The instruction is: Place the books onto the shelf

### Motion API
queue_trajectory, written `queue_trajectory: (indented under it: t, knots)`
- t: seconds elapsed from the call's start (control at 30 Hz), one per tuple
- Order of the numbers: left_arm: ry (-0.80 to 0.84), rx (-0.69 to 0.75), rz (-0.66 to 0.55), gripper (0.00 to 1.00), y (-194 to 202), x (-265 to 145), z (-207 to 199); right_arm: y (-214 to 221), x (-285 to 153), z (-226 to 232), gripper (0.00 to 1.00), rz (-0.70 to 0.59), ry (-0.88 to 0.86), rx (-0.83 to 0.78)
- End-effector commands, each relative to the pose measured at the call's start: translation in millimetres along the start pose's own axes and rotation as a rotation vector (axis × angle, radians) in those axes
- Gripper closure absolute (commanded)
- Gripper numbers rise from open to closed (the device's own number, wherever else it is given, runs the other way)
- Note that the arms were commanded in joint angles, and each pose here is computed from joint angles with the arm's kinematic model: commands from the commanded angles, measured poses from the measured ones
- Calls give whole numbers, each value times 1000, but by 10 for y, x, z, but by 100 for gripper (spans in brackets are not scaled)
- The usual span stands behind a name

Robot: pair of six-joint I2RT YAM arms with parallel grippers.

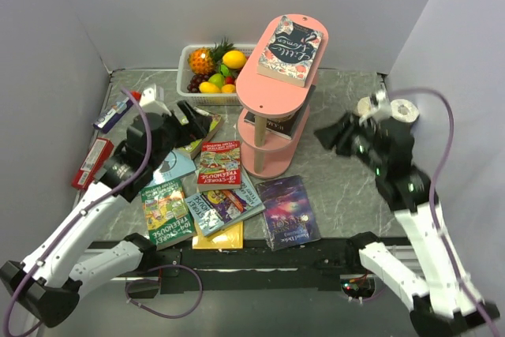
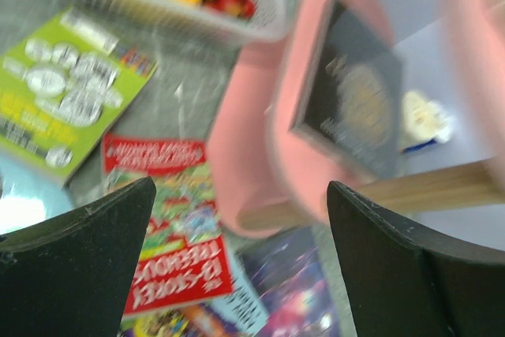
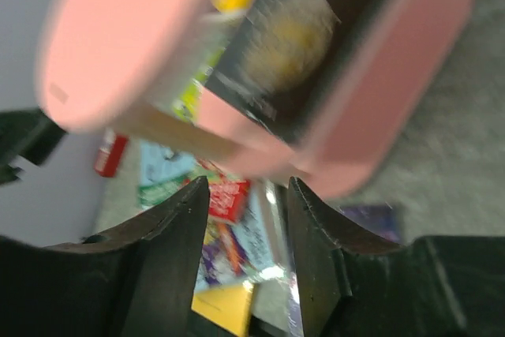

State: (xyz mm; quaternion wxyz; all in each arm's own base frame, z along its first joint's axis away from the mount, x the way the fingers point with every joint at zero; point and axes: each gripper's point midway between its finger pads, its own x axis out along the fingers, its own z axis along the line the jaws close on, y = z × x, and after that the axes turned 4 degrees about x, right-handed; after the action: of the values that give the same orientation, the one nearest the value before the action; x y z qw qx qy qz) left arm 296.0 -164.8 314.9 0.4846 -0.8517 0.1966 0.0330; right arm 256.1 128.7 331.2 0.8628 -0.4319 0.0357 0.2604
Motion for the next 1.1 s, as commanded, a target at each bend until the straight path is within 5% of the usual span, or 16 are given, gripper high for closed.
queue_trajectory:
  t: [0.0, 0.1, 0.3, 0.77, 1.07]
  knots:
    - [-54, -23, 113, 3, 522, 10, 307, 393, -126, -389, 46, -21, 59, -3]
    - [-33, -65, 214, 1, 947, 36, 404, 1085, -60, -829, 38, 101, 105, 56]
    - [-24, -141, 330, 5, 1497, 16, 468, 1863, 52, -872, 30, 288, -35, 154]
    - [-227, -230, 366, 4, 1658, -35, 936, 2038, 402, 19, 21, 364, -354, 298]
    - [-286, -185, 249, 1, 1298, -9, 1116, 2300, 802, 358, 22, 484, -335, 398]
